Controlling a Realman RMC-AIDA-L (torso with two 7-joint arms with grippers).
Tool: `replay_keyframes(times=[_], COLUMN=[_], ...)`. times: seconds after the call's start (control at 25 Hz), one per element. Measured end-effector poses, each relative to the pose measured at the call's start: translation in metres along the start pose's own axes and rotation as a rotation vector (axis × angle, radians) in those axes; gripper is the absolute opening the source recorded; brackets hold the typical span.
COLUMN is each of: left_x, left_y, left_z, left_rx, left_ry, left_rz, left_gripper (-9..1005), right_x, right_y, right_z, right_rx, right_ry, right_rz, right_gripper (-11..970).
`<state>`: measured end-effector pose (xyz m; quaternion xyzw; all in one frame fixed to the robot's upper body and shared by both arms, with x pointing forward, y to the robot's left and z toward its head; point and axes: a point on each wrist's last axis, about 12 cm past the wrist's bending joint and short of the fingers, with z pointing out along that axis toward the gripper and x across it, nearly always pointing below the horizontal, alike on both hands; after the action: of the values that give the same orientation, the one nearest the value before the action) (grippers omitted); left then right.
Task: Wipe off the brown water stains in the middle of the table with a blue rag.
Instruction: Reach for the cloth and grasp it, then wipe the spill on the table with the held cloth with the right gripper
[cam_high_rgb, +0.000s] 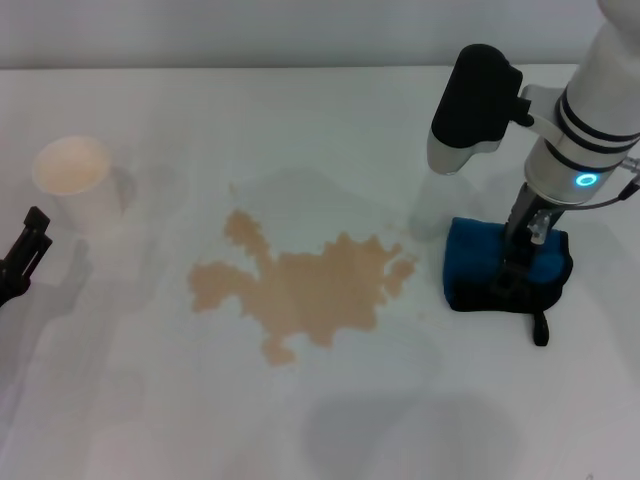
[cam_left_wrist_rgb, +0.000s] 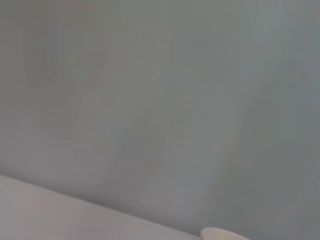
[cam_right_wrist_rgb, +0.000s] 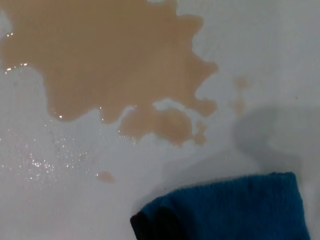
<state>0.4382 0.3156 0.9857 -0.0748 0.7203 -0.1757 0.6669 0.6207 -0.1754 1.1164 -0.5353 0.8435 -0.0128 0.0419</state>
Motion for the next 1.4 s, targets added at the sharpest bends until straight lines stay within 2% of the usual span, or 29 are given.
replay_keyframes(times=[0.28, 0.72, 0.96, 1.04, 1.4], left_x=[0.0004, 0.0007, 0.0008, 0.0008, 0.0008], left_y=[0.0005, 0.0005, 0.0007, 0.0007, 0.0007], left_z=[-0.0014, -0.0029, -0.0034, -0.0034, -0.0035], left_rx=[-0.003, -0.002, -0.003, -0.003, -0.003], left_ry=[0.001, 0.001, 0.001, 0.001, 0.001], left_rz=[0.000, 0.000, -0.001, -0.001, -0.001], left_gripper=[878, 878, 878, 877, 878], right_x=[0.0021, 0.0033, 0.0032, 0.0032, 0.0009], right_y=[0.0004, 0.0010, 0.0015, 0.0017, 0.0044], right_z=[0.0034, 0.0043, 0.0048, 0.0053, 0.0065], right_rx=[-0.008, -0.012, -0.009, -0.008, 0.005], right_ry=[0.012, 0.015, 0.020, 0.019, 0.031], right_rz=[0.007, 0.011, 0.005, 0.004, -0.027], right_gripper=[757, 538, 384, 239, 165])
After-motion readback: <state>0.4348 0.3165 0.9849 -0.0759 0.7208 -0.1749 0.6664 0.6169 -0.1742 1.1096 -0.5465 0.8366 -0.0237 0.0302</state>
